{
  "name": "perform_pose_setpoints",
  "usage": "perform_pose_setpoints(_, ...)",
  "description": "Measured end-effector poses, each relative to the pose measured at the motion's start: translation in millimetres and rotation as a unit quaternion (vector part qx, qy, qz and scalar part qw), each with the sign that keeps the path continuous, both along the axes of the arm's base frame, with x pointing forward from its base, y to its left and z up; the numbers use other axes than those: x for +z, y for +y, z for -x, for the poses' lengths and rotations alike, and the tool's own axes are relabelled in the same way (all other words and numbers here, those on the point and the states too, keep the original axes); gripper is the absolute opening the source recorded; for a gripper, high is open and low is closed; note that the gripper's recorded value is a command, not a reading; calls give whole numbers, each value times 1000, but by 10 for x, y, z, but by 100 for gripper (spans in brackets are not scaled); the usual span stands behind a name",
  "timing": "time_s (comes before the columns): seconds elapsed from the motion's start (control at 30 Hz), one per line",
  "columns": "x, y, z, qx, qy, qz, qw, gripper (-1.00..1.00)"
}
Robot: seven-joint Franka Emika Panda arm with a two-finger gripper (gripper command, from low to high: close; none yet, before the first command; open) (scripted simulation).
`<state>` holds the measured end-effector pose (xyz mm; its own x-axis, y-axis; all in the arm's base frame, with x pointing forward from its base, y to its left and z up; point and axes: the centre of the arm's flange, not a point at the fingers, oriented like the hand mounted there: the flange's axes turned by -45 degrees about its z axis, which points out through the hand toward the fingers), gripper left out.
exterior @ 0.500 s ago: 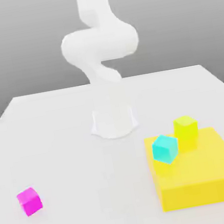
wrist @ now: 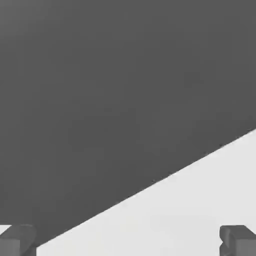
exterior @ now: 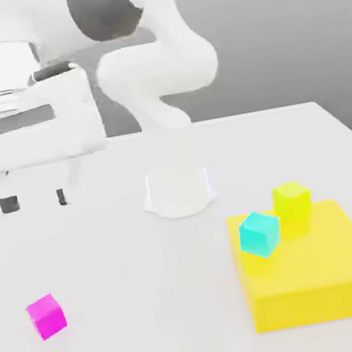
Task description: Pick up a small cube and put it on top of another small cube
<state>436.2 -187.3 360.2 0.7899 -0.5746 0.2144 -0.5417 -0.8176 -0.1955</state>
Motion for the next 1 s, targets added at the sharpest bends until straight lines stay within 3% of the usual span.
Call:
perform_pose_setpoints(0.3, -1571, -751, 896, -160, 134, -8, 978, 0)
perform_pose_setpoints(0.53, -2236, -807, 994, -173, 146, -4, 974, 0)
perform_pose_setpoints(0.57, -2310, -800, 1001, -173, 146, -5, 974, -100)
perform_pose_setpoints(0.8, -2315, -800, 1000, -173, 146, -5, 974, -100)
perform_pose_setpoints(1.0, -1826, -806, 992, -173, 146, -4, 974, -100)
